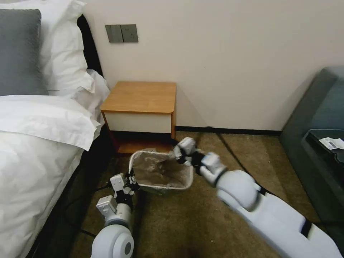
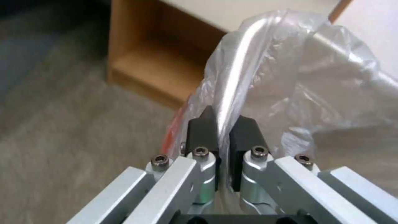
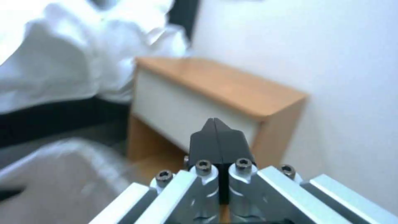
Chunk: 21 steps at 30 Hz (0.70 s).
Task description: Pick up the garbage bag from the table and place it over the trash can.
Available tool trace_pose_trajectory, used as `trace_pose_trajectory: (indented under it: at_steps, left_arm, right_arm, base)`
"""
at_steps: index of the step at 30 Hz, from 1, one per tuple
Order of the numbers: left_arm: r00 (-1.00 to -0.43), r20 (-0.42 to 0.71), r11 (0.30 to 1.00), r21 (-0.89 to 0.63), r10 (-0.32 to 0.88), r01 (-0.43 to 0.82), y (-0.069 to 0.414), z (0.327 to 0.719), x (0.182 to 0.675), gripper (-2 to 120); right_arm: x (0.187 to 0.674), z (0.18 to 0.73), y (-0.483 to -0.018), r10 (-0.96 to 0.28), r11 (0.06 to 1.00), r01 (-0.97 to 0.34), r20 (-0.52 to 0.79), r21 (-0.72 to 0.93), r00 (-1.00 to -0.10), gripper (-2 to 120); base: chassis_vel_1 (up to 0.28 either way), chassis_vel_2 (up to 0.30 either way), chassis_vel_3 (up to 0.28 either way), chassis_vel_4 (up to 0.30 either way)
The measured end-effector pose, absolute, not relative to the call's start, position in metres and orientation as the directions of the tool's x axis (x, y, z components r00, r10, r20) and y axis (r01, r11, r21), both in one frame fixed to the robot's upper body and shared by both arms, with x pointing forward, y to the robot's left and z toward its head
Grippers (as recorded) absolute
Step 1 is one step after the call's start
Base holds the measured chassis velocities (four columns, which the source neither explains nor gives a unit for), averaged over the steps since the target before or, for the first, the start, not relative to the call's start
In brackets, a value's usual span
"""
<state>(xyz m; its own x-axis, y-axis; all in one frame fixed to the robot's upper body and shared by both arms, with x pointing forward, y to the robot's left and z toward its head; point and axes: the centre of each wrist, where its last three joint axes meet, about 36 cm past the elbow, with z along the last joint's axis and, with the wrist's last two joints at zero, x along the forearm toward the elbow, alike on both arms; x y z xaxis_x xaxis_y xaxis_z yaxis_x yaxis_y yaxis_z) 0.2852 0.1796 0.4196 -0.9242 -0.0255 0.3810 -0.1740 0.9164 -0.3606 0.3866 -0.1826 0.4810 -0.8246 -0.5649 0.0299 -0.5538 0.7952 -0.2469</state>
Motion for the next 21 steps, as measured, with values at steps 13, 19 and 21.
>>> trace_pose_trajectory:
  at_steps: [13, 19, 21]
  left_arm:
    - [-0.875, 0.484, 0.901, -0.393, 0.032, -0.184, 0.178, 0.418, 0.283, 3]
    - [-0.854, 0.518, 0.893, -0.405, 0.049, -0.195, 0.177, 0.410, 0.282, 3]
    - [-0.850, 0.525, 0.894, -0.404, 0.051, -0.196, 0.177, 0.408, 0.281, 3]
  right_arm:
    - [0.353, 0.471, -0.188, -0.544, 0.831, -0.526, -0.065, -0.179, -0.837, 37]
    - [0.355, 0.467, -0.184, -0.557, 0.824, -0.539, -0.073, -0.173, -0.827, 58]
    - [0.356, 0.467, -0.183, -0.554, 0.826, -0.537, -0.077, -0.170, -0.829, 61]
  base:
    - [0.000, 0.000, 0.000, 0.000]
    - [0.000, 0.000, 0.000, 0.000]
    - [0.000, 0.000, 0.000, 0.000]
